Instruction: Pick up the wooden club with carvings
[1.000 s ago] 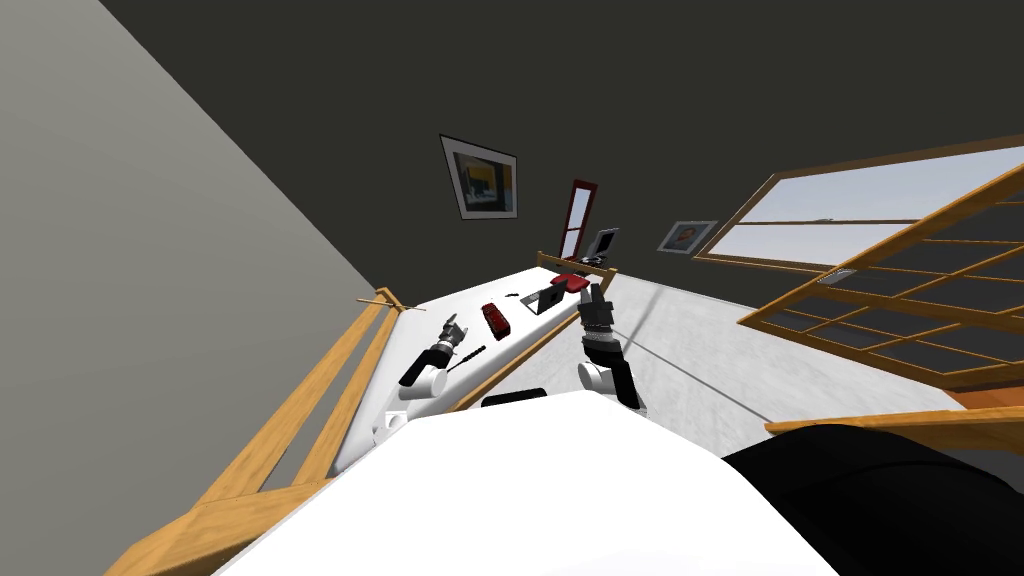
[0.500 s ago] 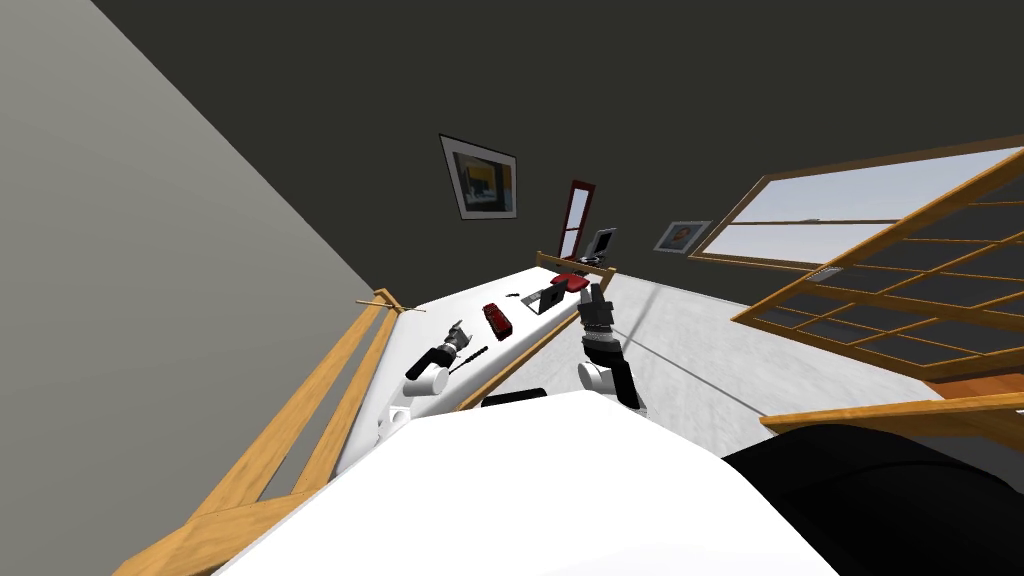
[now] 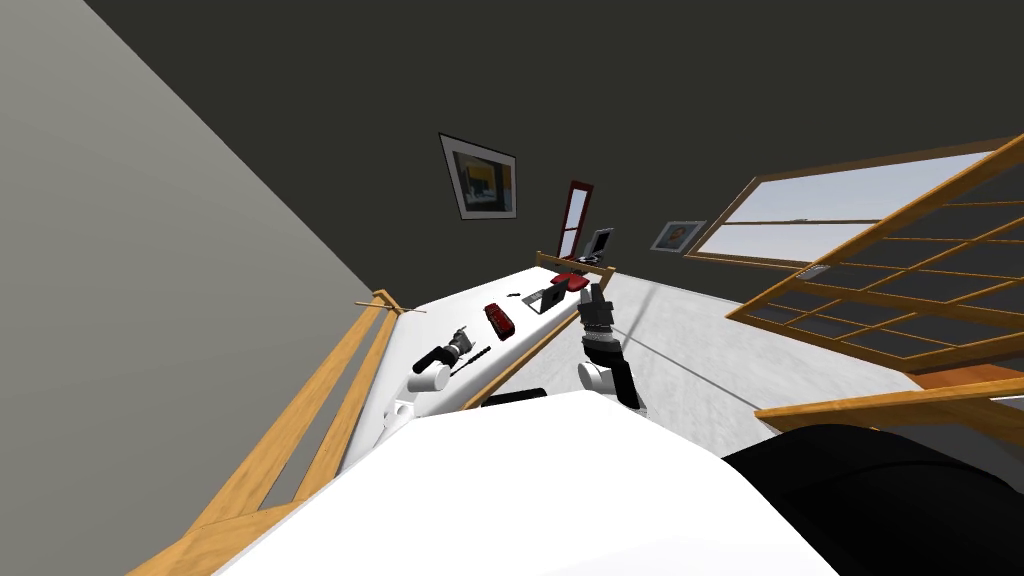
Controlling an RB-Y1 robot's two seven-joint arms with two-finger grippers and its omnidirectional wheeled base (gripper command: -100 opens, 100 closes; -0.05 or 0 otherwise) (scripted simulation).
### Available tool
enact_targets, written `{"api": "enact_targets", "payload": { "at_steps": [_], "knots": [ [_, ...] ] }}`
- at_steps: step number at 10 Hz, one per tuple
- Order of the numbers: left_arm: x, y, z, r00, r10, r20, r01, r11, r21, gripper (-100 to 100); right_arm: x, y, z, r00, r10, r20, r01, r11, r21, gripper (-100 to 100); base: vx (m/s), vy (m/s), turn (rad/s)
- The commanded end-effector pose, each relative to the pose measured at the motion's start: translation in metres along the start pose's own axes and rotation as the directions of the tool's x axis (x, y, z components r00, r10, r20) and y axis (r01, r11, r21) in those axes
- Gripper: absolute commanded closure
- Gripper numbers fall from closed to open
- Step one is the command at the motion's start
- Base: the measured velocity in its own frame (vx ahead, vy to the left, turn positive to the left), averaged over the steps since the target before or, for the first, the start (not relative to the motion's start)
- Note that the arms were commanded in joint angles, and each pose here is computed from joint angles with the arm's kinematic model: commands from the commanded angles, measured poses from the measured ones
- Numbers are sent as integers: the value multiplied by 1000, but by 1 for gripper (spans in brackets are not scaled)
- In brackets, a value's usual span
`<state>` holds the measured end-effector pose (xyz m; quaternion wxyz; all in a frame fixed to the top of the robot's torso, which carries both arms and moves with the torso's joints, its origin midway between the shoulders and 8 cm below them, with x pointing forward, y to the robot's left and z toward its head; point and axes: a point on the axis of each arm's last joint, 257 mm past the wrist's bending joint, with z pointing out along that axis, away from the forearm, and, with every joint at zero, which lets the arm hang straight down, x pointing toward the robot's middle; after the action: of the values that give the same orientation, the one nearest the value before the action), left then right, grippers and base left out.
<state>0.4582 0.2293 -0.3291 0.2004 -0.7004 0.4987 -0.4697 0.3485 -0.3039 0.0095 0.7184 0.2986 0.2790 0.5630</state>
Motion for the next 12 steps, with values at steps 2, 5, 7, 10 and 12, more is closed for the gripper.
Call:
{"api": "enact_targets", "payload": {
  "at_steps": [2, 5, 7, 10, 12],
  "knots": [
    [-4, 25, 6, 999, -38, 20, 40, 995, -86, -100, 0, 0, 0, 1000, 0, 0, 0, 1000, 0, 0, 7, 50, -30],
    [-14, 59, 10, 994, -95, 61, 106, 972, -209, -100, 0, 0, 0, 1000, 0, 0, 0, 1000, 0, 0, -2, 50, -32],
    [-19, 75, 11, 989, -118, 87, 137, 954, -268, -100, 0, 0, 0, 1000, 0, 0, 0, 1000, 0, 0, 6, 49, -28],
    [-26, 93, 9, 983, -134, 122, 168, 928, -331, -100, 0, 0, 0, 1000, 0, 0, 0, 1000, 0, 0, 3, 41, -25],
    [-32, 107, 6, 977, -148, 154, 197, 903, -381, -100, 0, 0, 0, 1000, 0, 0, 0, 1000, 0, 0, 5, 45, -26]
  ]
}}
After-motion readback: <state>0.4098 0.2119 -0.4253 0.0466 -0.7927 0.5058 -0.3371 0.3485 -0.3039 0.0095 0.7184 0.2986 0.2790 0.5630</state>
